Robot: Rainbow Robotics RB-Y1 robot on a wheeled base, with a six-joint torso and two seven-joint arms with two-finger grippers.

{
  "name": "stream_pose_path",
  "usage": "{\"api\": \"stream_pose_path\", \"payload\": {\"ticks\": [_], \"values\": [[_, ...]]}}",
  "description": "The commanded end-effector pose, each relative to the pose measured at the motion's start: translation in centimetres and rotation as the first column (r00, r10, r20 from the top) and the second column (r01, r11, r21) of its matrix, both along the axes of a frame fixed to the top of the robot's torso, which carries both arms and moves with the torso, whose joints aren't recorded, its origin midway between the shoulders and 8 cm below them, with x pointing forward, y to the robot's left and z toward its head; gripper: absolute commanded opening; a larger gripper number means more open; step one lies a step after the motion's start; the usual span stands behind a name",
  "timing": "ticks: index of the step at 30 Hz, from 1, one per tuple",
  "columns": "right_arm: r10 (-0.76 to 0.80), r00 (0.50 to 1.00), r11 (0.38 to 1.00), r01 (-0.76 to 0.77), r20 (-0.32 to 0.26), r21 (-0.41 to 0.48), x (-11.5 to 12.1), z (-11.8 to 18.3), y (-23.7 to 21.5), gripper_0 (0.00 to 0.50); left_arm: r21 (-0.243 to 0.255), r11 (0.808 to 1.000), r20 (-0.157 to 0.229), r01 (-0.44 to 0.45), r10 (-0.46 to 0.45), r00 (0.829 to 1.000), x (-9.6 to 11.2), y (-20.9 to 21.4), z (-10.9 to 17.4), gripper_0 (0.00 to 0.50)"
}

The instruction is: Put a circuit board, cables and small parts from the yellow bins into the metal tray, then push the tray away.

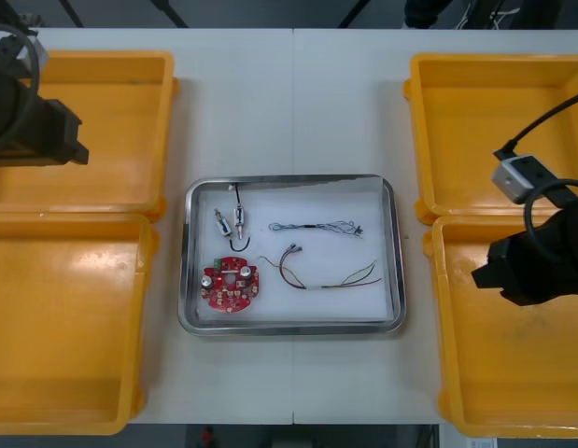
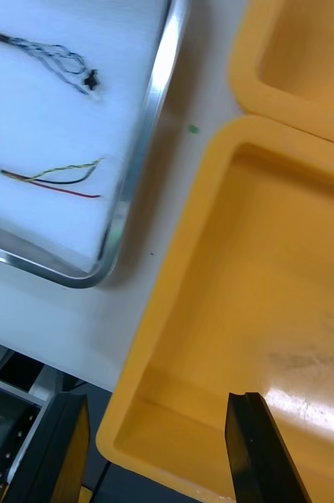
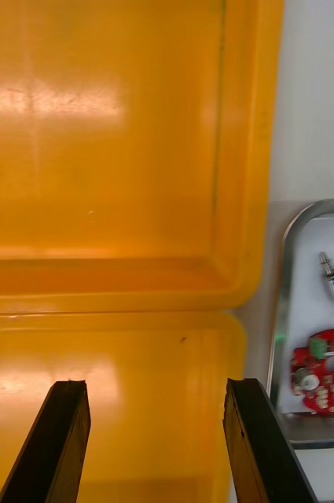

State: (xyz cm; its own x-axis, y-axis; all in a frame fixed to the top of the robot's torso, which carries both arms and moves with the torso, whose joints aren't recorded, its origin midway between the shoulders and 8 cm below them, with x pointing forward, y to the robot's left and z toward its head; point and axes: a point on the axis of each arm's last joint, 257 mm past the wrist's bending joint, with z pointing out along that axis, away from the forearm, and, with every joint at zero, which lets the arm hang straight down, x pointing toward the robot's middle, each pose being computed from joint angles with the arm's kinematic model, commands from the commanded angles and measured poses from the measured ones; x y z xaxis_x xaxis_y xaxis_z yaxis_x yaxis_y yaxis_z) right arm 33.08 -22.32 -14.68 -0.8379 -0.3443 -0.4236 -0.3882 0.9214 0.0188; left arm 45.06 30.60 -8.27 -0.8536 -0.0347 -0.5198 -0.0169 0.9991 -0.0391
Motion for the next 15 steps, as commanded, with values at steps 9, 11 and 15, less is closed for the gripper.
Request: {"api": "stream_pose_path", "payload": {"ticks": [9, 11, 15], "values": [[0.316, 0.947, 0.936, -0.301, 0.058, -0.183, 0.2, -1.0, 8.8, 0.500, 0.071, 0.996, -0.025, -0.049, 0.050, 0.998, -4.7, 8.8, -2.0, 0.500], [0.368, 0.928, 0.916, -0.350, 0.061, -0.197, -0.1, -1.3, 10.5, 0.500, 0.078, 0.996, -0.032, -0.053, 0.056, 0.998, -5.2, 9.5, -2.4, 0.500], [0.495, 0.866, 0.848, -0.464, 0.071, -0.258, -0.2, -1.9, 13.3, 0.500, 0.081, 0.995, -0.058, -0.058, 0.063, 0.996, -6.3, 10.4, -3.4, 0.500]]}}
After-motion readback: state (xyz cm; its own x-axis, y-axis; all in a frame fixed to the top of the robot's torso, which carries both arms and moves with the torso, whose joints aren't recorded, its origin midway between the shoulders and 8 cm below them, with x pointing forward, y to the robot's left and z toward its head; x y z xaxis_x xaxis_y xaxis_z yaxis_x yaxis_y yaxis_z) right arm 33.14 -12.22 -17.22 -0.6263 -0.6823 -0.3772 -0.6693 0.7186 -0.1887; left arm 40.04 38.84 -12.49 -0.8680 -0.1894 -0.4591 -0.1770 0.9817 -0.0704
